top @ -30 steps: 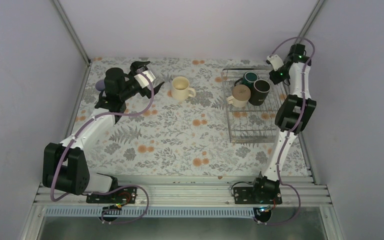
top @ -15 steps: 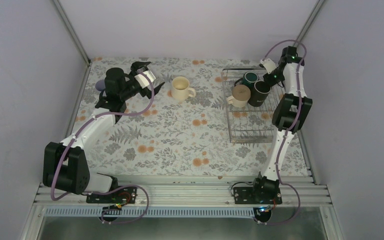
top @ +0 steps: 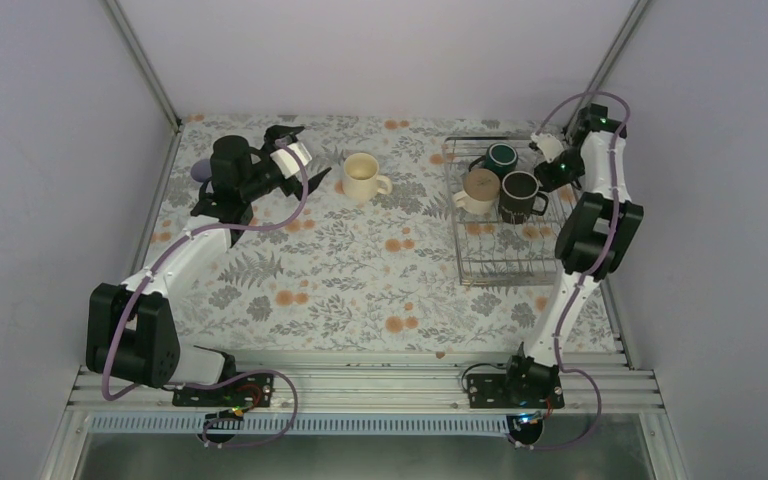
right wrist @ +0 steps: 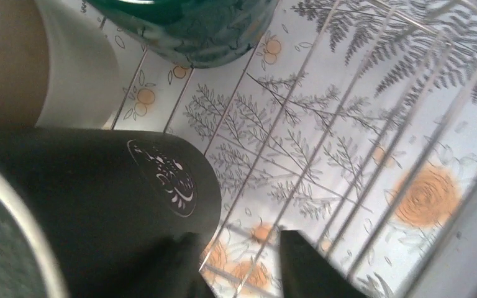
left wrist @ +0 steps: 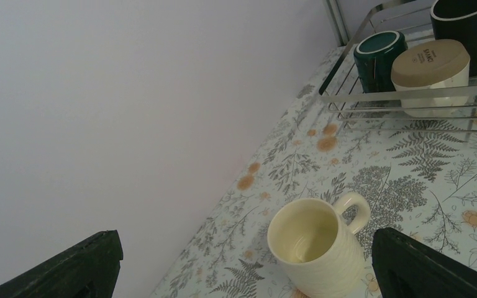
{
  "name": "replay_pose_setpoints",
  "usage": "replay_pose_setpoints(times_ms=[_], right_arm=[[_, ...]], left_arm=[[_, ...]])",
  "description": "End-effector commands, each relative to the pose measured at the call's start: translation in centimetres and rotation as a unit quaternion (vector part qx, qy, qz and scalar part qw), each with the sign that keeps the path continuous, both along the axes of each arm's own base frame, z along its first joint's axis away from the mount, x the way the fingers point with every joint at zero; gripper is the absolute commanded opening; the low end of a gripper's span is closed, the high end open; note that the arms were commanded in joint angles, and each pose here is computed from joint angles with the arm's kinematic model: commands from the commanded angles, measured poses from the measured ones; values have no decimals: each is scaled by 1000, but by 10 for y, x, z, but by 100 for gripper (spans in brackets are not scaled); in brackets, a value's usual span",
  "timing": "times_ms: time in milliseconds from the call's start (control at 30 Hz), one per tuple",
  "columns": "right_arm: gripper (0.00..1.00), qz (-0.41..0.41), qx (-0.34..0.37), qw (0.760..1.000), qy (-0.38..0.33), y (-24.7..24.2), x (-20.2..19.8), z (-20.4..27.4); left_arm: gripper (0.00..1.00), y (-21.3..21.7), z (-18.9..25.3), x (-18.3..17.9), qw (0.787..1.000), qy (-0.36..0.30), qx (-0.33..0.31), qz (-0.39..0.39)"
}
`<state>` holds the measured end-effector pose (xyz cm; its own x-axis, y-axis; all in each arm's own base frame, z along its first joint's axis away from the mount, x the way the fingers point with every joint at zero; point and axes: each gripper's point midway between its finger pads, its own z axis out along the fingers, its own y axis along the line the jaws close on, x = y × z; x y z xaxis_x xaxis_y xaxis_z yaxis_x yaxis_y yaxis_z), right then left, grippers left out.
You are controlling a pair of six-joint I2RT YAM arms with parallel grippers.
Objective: Unload the cups from the dish rack
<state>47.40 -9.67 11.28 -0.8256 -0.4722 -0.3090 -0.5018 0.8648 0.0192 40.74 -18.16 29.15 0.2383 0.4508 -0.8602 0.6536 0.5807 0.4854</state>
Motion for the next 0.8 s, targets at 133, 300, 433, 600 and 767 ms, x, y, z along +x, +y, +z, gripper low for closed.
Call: replay_pose_setpoints(times_ms=[133, 300, 433, 600, 767], right_arm=[[68, -21, -68, 989, -132, -46, -1, 82], [71, -32, -77, 989, -125, -82, -8, 87], [69, 8, -49, 994, -101, -85, -27, 81], [63, 118, -41, 989, -77, -72, -57, 58], [64, 235, -51, 967, -83, -53, -85, 51]], left_arm=[[100, -2, 9, -6, 1000, -3, -7, -14], [100, -3, 8, -6, 1000, -2, -4, -16], [100, -4, 6, -6, 1000, 1, -3, -18], [100, -4, 3, -4, 1000, -1, 1, -18], [100, -4, -4, -4, 1000, -1, 5, -17]])
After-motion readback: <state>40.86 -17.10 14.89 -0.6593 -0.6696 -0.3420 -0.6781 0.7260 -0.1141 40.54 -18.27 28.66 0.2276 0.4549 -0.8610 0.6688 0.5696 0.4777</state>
